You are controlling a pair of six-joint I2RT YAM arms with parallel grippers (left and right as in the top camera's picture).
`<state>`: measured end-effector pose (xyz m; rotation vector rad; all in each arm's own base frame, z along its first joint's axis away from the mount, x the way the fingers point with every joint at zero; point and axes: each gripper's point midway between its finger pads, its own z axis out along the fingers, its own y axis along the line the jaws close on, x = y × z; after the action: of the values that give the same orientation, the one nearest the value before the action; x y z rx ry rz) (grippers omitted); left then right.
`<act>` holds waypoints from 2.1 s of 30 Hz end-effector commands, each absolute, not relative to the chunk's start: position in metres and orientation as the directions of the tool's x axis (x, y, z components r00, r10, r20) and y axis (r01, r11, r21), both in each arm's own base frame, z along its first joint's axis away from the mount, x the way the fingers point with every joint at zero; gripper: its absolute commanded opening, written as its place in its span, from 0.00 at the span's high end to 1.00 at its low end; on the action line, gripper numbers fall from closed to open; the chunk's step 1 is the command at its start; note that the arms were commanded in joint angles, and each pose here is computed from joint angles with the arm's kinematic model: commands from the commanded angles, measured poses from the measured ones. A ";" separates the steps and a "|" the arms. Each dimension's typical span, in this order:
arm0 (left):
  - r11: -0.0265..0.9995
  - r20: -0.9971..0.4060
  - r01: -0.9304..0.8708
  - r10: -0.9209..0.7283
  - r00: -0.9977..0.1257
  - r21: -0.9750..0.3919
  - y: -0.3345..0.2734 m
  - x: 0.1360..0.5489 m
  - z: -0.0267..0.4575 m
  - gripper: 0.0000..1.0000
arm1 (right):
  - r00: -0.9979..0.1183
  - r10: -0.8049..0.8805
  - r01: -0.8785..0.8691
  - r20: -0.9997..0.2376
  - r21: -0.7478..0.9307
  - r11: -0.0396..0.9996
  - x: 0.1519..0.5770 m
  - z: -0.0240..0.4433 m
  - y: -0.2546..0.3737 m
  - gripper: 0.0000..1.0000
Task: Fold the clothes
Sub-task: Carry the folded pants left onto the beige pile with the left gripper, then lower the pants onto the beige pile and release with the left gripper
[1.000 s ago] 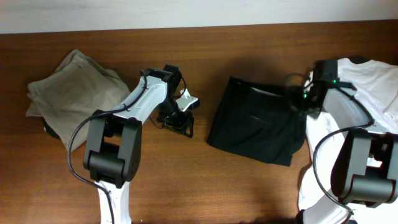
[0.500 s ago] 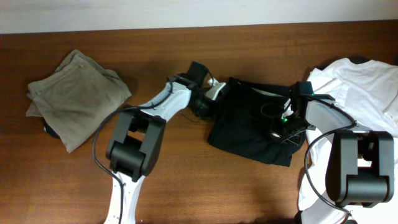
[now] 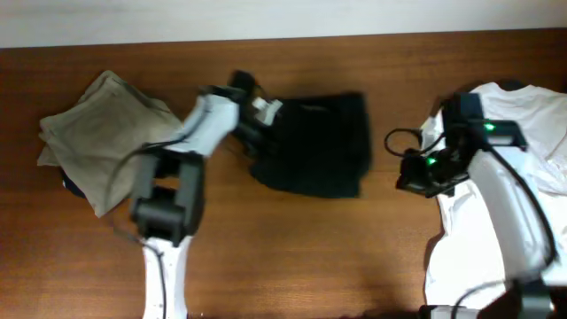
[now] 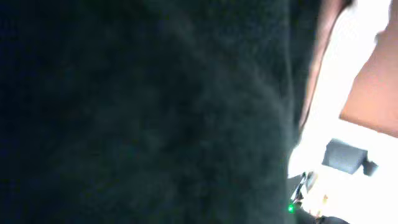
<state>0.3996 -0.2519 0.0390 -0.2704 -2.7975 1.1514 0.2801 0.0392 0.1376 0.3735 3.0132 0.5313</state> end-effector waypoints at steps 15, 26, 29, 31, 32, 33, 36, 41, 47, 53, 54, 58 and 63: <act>0.916 -0.839 0.283 -0.095 -0.536 -0.284 0.048 0.543 0.281 1.00 | -0.968 0.220 0.166 -0.121 0.350 0.922 0.272 0.186 0.039 0.95; 0.919 -0.927 0.360 -0.015 -0.375 -0.161 0.057 0.575 0.317 1.00 | -0.964 0.251 0.207 -0.084 0.354 0.912 0.266 0.186 0.040 0.95; 0.938 -0.966 0.337 0.012 -0.258 -0.078 0.073 0.583 0.351 1.00 | -0.966 0.251 0.213 -0.067 0.351 0.912 0.262 0.185 0.040 0.94; 0.954 -0.955 0.299 0.067 -0.291 -0.024 0.085 0.588 0.331 1.00 | -0.965 0.258 0.227 -0.044 0.349 0.909 0.257 0.185 0.041 0.95; 0.962 -0.935 0.272 0.095 -0.341 -0.002 0.092 0.589 0.312 1.00 | -0.963 0.268 0.240 -0.032 0.348 0.906 0.256 0.184 0.041 0.95; 0.963 -0.913 0.269 0.125 -0.389 0.017 0.096 0.588 0.292 1.00 | -0.963 0.268 0.242 -0.027 0.347 0.906 0.254 0.184 0.041 0.94; 0.968 -0.789 0.251 0.166 -0.592 0.016 0.108 0.579 0.211 1.00 | -0.963 0.268 0.244 -0.025 0.346 0.906 0.254 0.184 0.041 0.94; 0.984 -0.522 0.151 0.081 -0.849 -0.093 0.122 0.520 0.136 0.91 | -0.963 0.268 0.243 -0.024 0.346 0.906 0.254 0.184 0.041 0.94; 0.874 -0.446 -0.031 -0.278 -0.851 -0.486 0.129 0.486 0.170 0.91 | -0.963 0.267 0.243 -0.024 0.346 0.906 0.254 0.184 0.041 0.94; 0.898 -0.344 -0.297 -0.404 -0.847 -0.324 0.187 0.454 0.150 0.70 | -0.963 0.267 0.241 -0.028 0.346 0.907 0.254 0.184 0.041 0.94; 0.891 -0.308 -0.352 -0.434 -0.847 -0.287 0.193 0.446 0.145 0.62 | -0.963 0.266 0.240 -0.029 0.346 0.907 0.255 0.184 0.041 0.94; 0.904 -0.420 -0.301 -0.410 -0.809 -0.302 0.172 0.427 0.224 0.59 | -0.964 0.264 0.235 -0.037 0.347 0.908 0.256 0.184 0.041 0.93; 0.974 -0.561 -0.184 -0.227 -0.796 -0.133 0.126 0.425 0.283 0.80 | -0.964 0.264 0.234 -0.040 0.348 0.908 0.257 0.184 0.041 0.92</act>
<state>0.4100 0.1471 0.2970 0.5912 -3.7327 0.2019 0.2544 0.0409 0.1793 0.3936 3.0048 0.5318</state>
